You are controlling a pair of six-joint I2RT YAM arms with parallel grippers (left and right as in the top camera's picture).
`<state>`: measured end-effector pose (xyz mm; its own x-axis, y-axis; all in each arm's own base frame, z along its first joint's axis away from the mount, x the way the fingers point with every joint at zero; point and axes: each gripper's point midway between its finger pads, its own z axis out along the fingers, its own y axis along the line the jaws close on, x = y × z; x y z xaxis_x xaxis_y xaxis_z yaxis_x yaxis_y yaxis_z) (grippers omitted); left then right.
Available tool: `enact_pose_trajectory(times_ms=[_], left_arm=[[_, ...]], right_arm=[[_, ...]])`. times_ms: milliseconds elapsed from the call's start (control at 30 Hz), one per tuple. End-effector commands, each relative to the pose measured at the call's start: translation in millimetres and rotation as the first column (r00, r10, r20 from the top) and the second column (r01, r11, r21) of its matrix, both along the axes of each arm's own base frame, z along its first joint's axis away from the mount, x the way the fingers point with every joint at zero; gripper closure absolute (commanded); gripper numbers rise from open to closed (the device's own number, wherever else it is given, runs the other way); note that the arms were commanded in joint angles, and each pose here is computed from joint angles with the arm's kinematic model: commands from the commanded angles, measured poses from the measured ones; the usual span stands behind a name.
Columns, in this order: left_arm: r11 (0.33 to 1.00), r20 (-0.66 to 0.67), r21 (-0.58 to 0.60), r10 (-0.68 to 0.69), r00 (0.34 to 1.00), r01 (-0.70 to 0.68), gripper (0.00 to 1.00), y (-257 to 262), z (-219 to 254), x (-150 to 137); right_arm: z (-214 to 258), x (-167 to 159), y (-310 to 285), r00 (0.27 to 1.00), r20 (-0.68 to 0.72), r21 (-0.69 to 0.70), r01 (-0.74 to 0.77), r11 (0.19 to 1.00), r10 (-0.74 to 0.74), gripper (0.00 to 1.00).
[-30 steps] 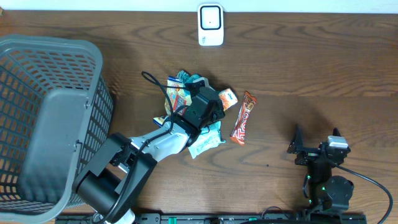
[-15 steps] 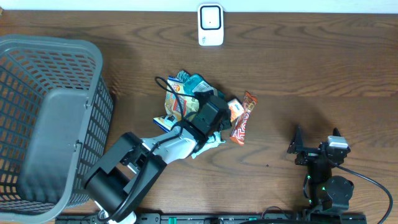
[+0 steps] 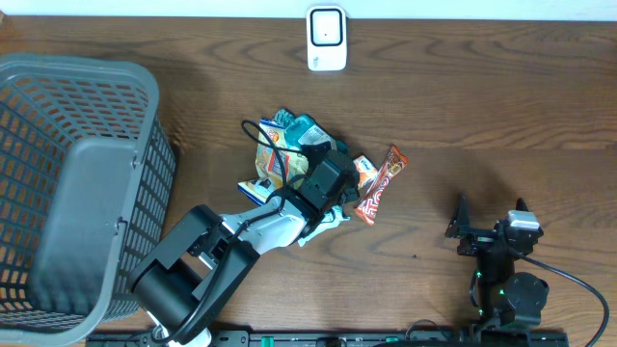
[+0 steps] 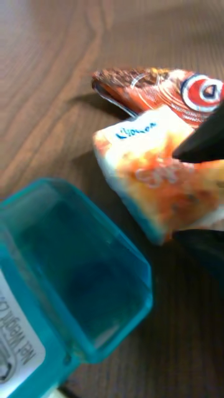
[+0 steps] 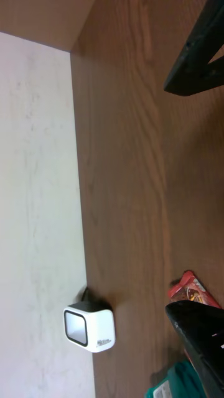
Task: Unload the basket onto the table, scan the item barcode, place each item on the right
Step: 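Carry the orange box beside the candy bar and release it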
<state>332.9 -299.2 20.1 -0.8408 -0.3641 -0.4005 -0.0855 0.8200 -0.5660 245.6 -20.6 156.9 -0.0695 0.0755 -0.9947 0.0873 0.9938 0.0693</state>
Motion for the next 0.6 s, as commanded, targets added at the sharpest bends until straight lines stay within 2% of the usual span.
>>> enact_pose_trajectory(times_ms=[0, 33, 100, 233, 300, 400, 500, 567], left_arm=[[1.000, 0.002, 0.000, 0.025, 1.000, -0.025, 0.48, 3.2, -2.5, 2.0], [1.000, 0.002, 0.000, 0.025, 1.000, -0.025, 0.38, 3.2, -2.5, 2.0], [1.000, 0.002, -0.001, 0.024, 1.000, -0.024, 0.25, 2.9, -2.6, 1.7], [1.000, 0.004, -0.018, 0.012, 1.000, -0.012, 0.21, -0.9, 3.1, 1.4], [1.000, 0.045, -0.022, -0.015, 0.999, 0.016, 0.16, -4.7, 17.4, 4.9], [0.994, 0.172, 0.017, -0.112, 0.979, 0.110, 0.04, -11.0, 53.1, 12.2], [0.980, 0.315, 0.102, -0.193, 0.929, 0.169, 0.01, -9.5, 100.0, 19.8], [0.975, 0.420, 0.183, -0.193, 0.887, 0.126, 0.01, 3.9, 140.6, 28.8]], right_arm=[[-0.4, -0.4, -0.8, 1.000, 0.001, 0.012, 0.004, 1.000, -0.004, 0.01], [-0.4, -0.4, -0.8, 1.000, 0.001, 0.012, 0.004, 1.000, -0.004, 0.01], [-0.4, -0.4, -0.8, 1.000, 0.001, 0.012, 0.004, 1.000, -0.004, 0.01], [-0.4, -0.4, -0.8, 1.000, 0.001, 0.012, 0.004, 1.000, -0.004, 0.01], [-0.4, -0.4, -0.8, 1.000, 0.001, 0.012, 0.004, 1.000, -0.004, 0.01], [-0.4, -0.4, -0.8, 1.000, 0.001, 0.012, 0.004, 1.000, -0.004, 0.01], [-0.4, -0.4, -0.8, 1.000, 0.001, 0.012, 0.004, 1.000, -0.004, 0.01], [-0.4, -0.4, -0.8, 1.000, 0.001, 0.012, 0.004, 1.000, -0.004, 0.01]])
